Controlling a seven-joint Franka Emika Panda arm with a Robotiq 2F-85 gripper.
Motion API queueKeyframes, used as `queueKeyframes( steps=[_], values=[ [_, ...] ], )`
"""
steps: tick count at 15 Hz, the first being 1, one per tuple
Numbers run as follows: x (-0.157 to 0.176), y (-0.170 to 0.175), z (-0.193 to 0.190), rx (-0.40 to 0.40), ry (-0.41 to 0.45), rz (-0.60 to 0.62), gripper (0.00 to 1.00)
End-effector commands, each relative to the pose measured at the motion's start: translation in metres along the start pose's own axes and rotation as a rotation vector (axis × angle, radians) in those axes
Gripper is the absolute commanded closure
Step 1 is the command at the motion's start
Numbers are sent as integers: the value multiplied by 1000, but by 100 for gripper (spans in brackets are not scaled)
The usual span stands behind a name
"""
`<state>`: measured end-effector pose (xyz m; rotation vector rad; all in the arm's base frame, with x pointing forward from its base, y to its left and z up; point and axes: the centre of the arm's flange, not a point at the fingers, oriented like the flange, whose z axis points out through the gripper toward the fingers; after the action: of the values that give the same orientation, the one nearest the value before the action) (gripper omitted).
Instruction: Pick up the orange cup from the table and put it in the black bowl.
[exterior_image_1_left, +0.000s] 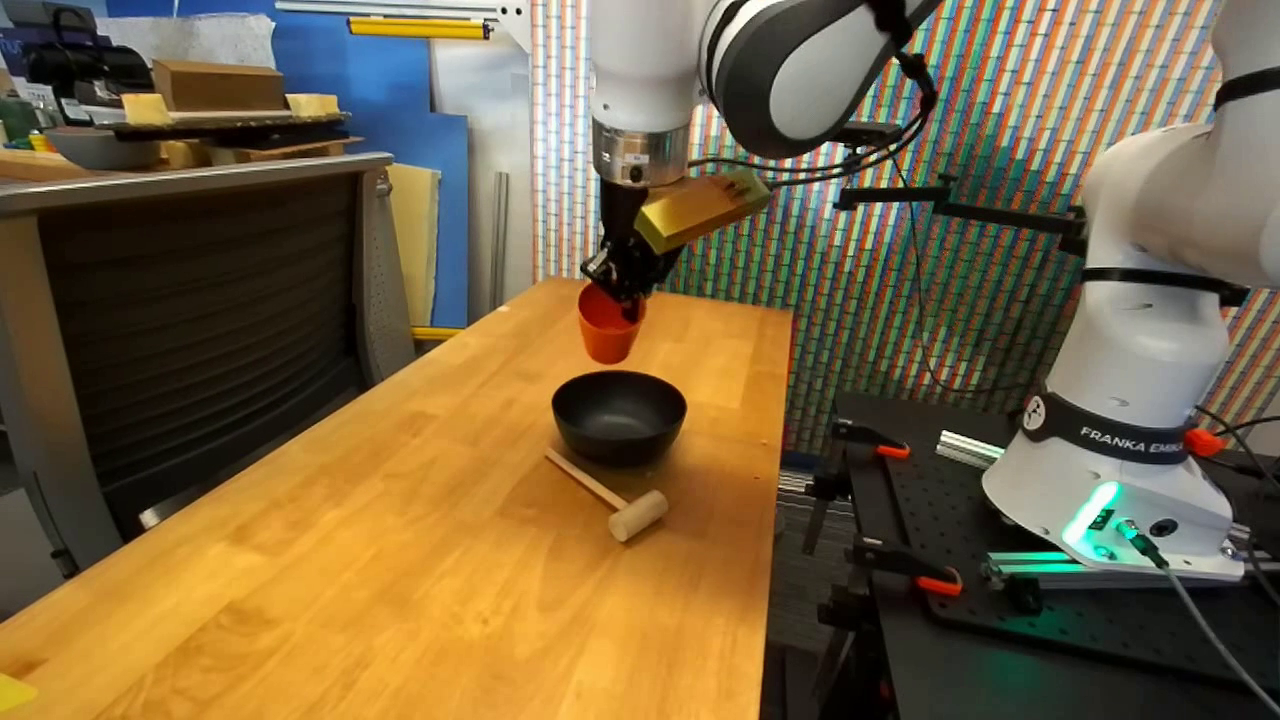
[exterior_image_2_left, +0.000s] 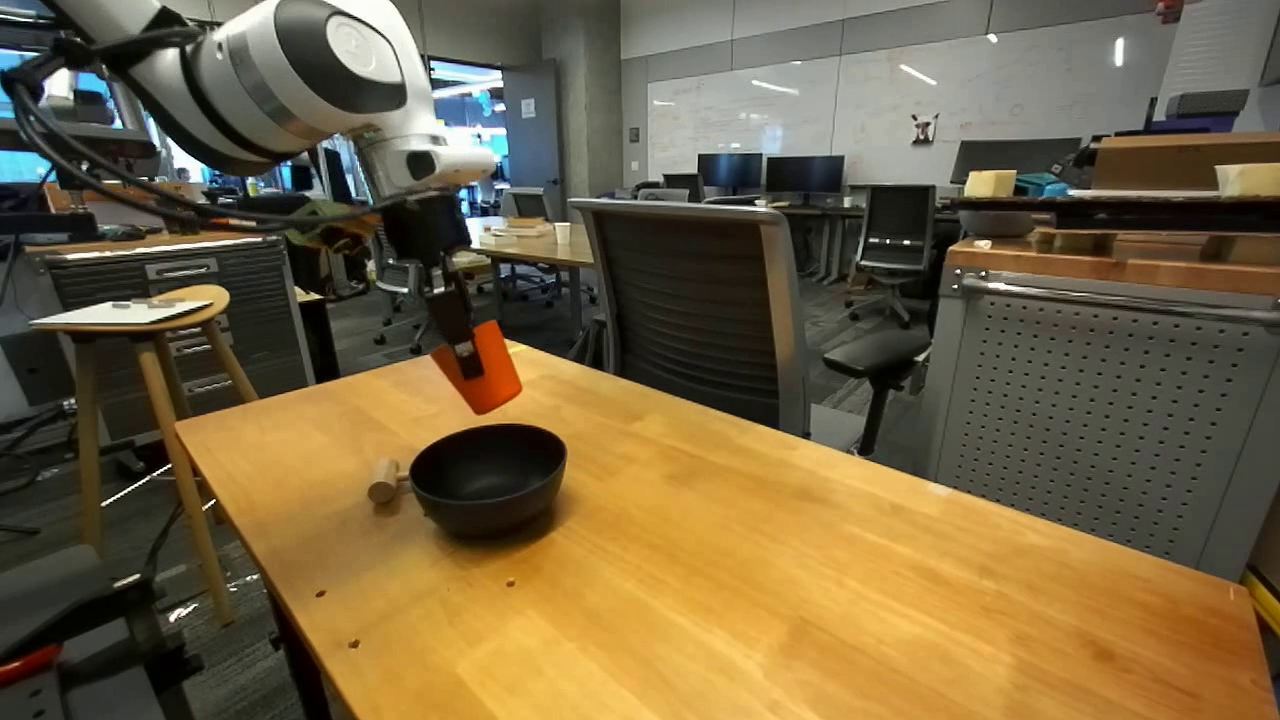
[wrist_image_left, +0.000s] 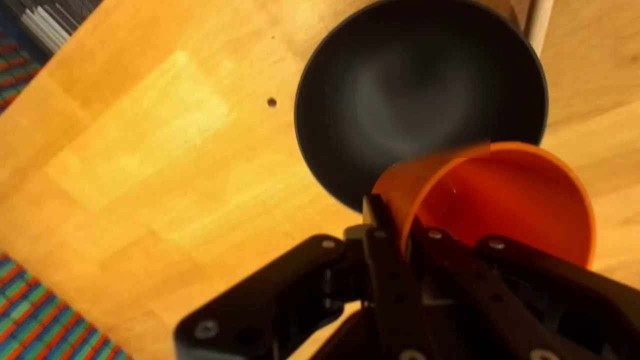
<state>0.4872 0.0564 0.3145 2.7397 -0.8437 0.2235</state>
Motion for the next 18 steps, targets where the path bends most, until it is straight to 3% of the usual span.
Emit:
queueKeyframes(
  steps=[1, 4, 9, 10, 12, 18],
  values=[
    [7, -4, 46, 91, -183, 23, 96],
    [11, -12, 80, 189, -317, 24, 96],
    [21, -11, 108, 301, -425, 3, 92],
    [24, -10, 110, 317, -438, 9, 68],
    [25, -9, 111, 341, -459, 6, 64],
    [-23, -38, 66, 320, -454, -205, 17]
  ],
)
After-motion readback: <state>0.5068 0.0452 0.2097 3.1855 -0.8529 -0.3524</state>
